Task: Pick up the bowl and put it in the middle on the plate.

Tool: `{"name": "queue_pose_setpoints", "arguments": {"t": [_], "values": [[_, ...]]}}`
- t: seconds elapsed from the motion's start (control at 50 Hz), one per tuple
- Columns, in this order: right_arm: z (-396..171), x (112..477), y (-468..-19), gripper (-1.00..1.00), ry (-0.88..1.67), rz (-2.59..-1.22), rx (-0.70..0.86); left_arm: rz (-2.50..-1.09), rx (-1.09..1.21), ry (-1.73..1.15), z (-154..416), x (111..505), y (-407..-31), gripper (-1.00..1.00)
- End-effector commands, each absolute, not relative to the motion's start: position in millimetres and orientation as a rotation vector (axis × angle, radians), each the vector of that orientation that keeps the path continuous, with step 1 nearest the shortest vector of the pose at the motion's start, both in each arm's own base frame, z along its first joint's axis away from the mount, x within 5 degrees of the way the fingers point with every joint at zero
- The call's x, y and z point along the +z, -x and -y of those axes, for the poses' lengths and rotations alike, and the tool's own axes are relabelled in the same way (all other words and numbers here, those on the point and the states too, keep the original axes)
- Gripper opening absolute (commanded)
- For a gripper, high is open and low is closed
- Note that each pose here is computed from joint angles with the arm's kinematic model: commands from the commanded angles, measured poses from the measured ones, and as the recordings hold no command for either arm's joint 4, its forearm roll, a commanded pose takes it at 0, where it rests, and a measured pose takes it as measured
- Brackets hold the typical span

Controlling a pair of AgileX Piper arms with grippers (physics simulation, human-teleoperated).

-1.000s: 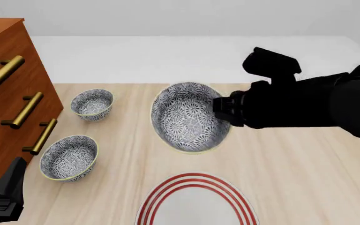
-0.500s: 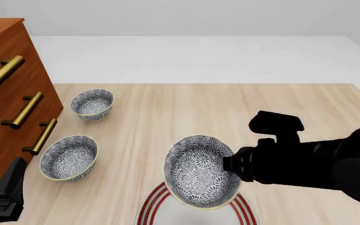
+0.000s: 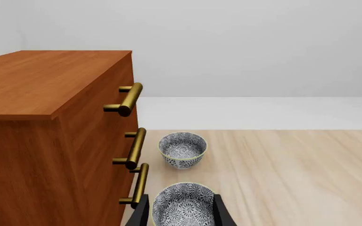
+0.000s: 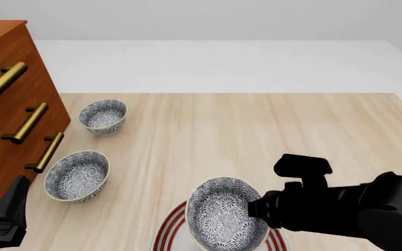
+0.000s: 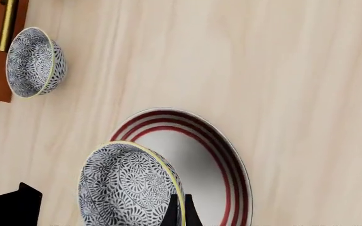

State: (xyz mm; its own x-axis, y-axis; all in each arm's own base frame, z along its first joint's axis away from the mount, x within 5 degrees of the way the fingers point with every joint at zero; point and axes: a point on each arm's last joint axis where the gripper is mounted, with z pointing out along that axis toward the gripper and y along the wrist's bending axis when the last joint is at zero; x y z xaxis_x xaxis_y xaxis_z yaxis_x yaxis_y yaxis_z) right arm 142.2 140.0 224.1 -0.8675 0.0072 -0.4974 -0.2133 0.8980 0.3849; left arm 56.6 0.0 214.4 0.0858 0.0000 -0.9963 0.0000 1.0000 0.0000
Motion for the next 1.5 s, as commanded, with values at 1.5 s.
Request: {"name": "queue_pose_setpoints", "arguments": {"t": [1.5], "values": [[-146.6,161.2,-133.9,-1.0,0.122,-2.668,0.568,-1.485,0.0,0.0,0.0,214.4,-56.6,1.0]]}}
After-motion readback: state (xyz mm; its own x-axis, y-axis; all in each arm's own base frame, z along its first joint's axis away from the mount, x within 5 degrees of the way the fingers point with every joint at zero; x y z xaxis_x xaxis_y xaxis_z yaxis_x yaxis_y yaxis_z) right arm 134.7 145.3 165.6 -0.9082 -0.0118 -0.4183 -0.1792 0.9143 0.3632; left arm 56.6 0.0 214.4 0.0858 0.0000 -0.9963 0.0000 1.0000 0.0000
